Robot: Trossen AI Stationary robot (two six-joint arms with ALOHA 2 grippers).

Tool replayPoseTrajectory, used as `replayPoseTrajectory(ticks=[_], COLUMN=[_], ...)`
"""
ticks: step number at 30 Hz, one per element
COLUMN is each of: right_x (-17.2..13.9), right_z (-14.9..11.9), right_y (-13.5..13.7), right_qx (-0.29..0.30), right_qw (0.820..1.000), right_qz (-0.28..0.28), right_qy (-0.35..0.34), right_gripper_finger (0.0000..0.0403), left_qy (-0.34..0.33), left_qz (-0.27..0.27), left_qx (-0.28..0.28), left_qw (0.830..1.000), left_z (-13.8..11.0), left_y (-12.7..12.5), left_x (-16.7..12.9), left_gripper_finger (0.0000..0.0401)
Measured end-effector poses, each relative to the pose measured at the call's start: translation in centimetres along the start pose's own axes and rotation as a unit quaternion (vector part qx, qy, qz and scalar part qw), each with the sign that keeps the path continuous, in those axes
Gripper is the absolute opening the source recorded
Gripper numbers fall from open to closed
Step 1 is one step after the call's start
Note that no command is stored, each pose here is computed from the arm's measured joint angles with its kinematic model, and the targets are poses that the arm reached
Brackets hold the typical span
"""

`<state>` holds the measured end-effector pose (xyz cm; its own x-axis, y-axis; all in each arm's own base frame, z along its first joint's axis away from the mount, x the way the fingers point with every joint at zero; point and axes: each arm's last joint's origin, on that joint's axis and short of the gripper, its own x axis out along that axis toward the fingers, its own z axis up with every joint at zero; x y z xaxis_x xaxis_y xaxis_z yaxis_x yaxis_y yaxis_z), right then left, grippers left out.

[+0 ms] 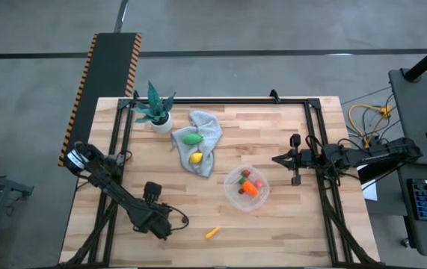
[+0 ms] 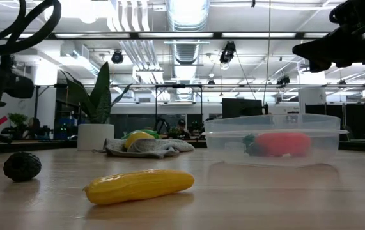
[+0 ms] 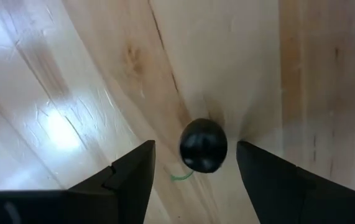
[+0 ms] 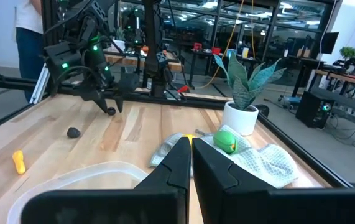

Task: Pick and placing Produce into tupperware
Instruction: Put the black cherry into the transparent bin

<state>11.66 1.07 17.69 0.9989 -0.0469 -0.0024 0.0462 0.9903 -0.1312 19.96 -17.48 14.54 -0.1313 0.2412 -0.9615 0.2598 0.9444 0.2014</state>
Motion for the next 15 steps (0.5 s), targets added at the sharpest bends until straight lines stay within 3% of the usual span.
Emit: replayPoseTrajectory(ticks=[15], right_x=[0.00], right_z=[0.00], right_y=[0.00], right_qx=[0.000], right_qw=[1.000], right_qz=[0.000], right_qy=[0.000], right_gripper_finger=[0.0009], left_qy=[-0.015], left_qz=[0.000], left_qx=[0.067], left_qw=[0.998], left_z=[0.24], left_y=[-0.08], left_x=[0.07], left_gripper_finger=[0.0215])
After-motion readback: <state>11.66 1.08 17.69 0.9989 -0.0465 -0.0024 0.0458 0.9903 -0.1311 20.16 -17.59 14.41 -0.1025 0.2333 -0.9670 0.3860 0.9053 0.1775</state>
